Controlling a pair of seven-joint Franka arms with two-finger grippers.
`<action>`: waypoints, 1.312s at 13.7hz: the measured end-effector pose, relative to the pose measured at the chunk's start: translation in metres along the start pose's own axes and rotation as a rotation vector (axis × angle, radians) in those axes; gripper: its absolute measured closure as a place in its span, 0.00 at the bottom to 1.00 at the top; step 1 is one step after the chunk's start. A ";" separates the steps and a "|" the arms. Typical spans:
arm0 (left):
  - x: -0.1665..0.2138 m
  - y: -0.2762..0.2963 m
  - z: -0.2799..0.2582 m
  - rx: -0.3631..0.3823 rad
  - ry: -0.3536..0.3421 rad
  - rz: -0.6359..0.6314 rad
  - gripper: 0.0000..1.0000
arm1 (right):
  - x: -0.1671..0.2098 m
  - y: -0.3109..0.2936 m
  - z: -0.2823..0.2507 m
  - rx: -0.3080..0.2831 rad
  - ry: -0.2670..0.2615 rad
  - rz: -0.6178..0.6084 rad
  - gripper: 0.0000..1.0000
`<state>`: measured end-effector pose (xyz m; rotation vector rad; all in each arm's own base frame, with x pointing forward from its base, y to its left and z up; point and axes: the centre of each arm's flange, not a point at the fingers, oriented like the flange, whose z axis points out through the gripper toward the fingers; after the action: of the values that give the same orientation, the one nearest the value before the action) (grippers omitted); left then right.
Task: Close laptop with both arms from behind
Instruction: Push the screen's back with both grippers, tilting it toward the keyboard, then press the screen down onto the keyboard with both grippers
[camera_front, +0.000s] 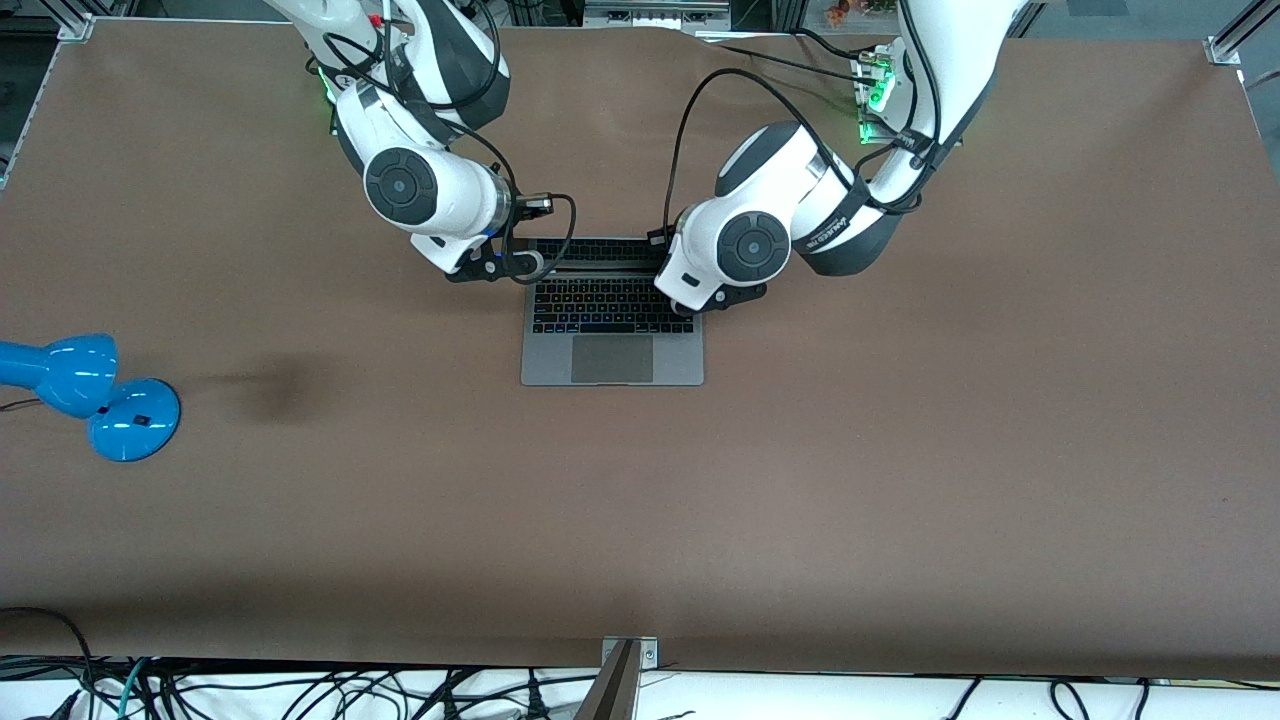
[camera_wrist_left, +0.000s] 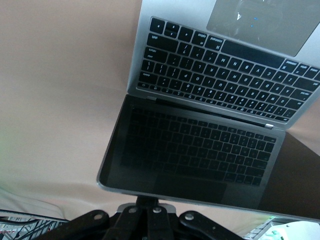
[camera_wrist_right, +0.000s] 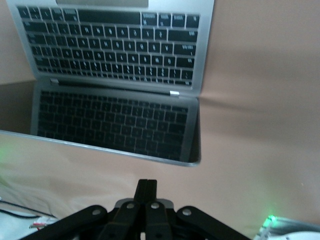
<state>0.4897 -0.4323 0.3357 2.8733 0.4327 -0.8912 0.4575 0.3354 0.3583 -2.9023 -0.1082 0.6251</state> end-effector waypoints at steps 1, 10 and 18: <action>0.003 0.001 0.000 -0.003 -0.002 -0.002 0.99 | 0.002 -0.001 -0.002 0.008 0.017 0.000 0.99; 0.042 0.003 -0.008 -0.049 0.004 -0.034 0.99 | 0.027 0.013 -0.018 0.069 0.145 -0.016 0.99; 0.063 0.003 0.003 -0.062 0.023 -0.042 0.99 | 0.054 0.028 0.001 0.094 0.161 -0.012 0.99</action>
<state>0.5386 -0.4203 0.2970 2.8302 0.5152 -0.8367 0.5071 0.3139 0.3307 -2.8443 -0.0733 0.3813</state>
